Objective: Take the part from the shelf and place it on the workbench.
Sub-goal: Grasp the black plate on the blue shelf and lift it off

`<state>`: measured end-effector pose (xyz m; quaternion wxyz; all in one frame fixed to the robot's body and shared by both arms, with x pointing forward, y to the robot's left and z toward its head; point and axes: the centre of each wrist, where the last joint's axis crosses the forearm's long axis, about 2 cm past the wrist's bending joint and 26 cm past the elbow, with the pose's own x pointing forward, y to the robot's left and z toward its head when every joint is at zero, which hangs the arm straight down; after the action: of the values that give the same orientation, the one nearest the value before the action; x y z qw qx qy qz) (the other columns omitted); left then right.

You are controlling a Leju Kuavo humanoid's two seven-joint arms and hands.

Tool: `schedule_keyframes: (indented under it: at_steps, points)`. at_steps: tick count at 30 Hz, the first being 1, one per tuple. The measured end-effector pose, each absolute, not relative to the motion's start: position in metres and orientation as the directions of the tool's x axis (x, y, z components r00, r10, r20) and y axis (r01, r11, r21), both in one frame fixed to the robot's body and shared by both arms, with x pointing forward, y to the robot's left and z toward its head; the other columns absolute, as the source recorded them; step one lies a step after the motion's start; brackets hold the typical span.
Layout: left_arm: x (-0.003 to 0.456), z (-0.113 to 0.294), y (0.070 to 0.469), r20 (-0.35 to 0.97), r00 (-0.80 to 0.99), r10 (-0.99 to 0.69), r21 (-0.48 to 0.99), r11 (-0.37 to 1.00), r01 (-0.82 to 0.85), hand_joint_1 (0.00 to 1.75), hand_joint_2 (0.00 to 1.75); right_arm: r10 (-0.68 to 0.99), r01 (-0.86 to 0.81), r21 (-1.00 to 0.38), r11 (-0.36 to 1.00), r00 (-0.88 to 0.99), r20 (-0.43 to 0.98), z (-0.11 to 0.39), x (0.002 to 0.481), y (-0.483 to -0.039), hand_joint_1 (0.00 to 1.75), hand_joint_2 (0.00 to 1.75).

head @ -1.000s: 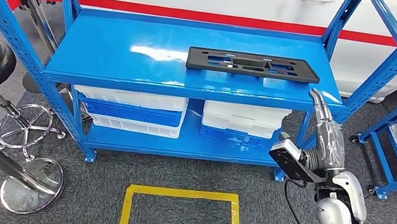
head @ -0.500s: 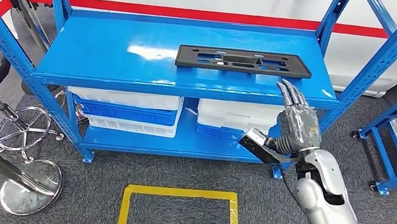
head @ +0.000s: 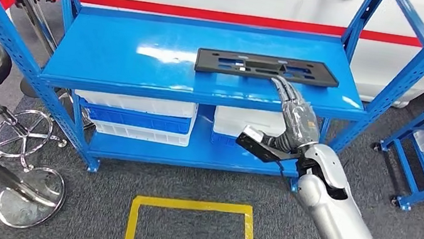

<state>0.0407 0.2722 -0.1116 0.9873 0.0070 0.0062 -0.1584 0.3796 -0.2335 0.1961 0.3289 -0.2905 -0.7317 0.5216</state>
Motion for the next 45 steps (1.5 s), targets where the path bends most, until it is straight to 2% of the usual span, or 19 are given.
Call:
schedule_keyframes:
  at_steps: [45]
  points:
    - [0.041,-0.112,0.274,0.008,0.948,-0.317,0.015,0.948,0.317,0.0,0.0,0.777,0.045,-0.956,0.289,-0.595,0.206,0.177,0.377,-0.24,0.0,1.75]
